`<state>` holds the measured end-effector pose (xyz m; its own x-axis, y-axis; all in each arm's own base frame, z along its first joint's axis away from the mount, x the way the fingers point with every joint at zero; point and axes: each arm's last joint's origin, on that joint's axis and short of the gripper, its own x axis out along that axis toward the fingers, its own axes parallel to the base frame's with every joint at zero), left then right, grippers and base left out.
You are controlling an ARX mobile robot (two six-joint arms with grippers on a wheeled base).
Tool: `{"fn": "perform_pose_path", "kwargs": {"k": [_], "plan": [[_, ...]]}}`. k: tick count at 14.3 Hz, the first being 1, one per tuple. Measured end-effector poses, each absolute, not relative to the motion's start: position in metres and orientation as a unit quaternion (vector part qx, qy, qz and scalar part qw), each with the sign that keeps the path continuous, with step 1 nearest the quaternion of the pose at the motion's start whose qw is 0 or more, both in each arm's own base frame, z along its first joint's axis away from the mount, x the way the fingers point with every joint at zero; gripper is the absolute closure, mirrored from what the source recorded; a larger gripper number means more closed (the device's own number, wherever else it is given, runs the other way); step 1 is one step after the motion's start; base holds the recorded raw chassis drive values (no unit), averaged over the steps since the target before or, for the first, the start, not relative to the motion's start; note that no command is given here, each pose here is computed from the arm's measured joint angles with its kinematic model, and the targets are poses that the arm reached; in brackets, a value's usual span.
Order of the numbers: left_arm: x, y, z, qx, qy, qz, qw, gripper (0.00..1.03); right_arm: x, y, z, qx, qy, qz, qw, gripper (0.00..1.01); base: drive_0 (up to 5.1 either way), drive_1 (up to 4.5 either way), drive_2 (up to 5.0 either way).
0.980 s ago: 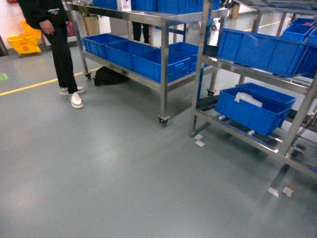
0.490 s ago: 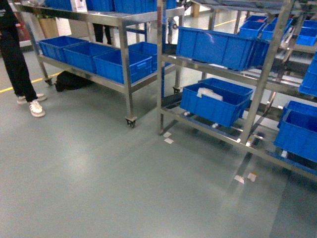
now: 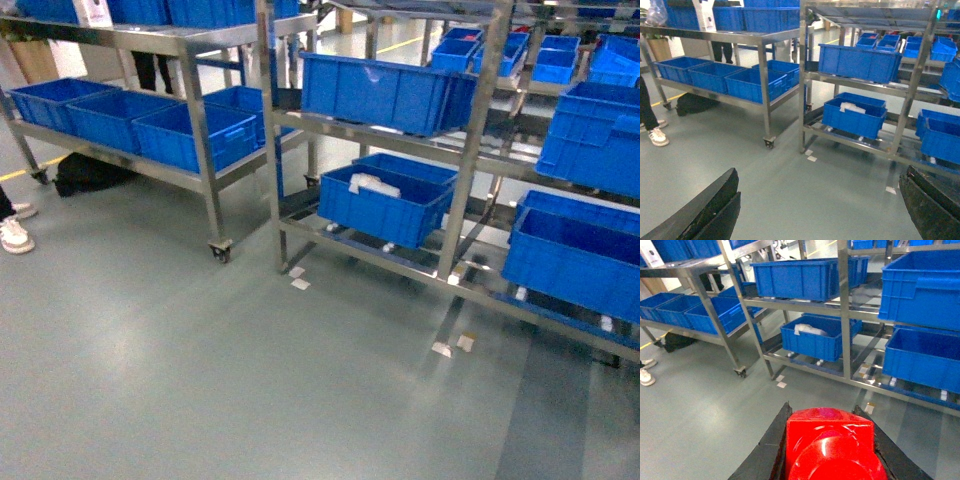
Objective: Pick red block from blue box to shelf
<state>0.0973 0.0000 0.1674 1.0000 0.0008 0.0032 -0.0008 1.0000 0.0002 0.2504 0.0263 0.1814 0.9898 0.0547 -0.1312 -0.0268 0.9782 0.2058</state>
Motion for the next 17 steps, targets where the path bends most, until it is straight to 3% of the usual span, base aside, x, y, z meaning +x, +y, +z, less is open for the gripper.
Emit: {"fn": "perform_pose_path", "kwargs": {"k": [11, 17], "plan": [[0.0973, 0.0000, 0.1673, 0.000, -0.001, 0.000, 1.000, 0.05, 0.2504, 0.0263, 0.1814, 0.102, 0.068, 0.021, 0.992, 0.74, -1.6, 2.52, -5.8], [0.0973, 0.0000, 0.1673, 0.000, -0.001, 0.001, 1.000, 0.05, 0.2504, 0.0265, 0.1814, 0.102, 0.068, 0.021, 0.992, 0.74, -1.6, -1.08, -2.1]]}}
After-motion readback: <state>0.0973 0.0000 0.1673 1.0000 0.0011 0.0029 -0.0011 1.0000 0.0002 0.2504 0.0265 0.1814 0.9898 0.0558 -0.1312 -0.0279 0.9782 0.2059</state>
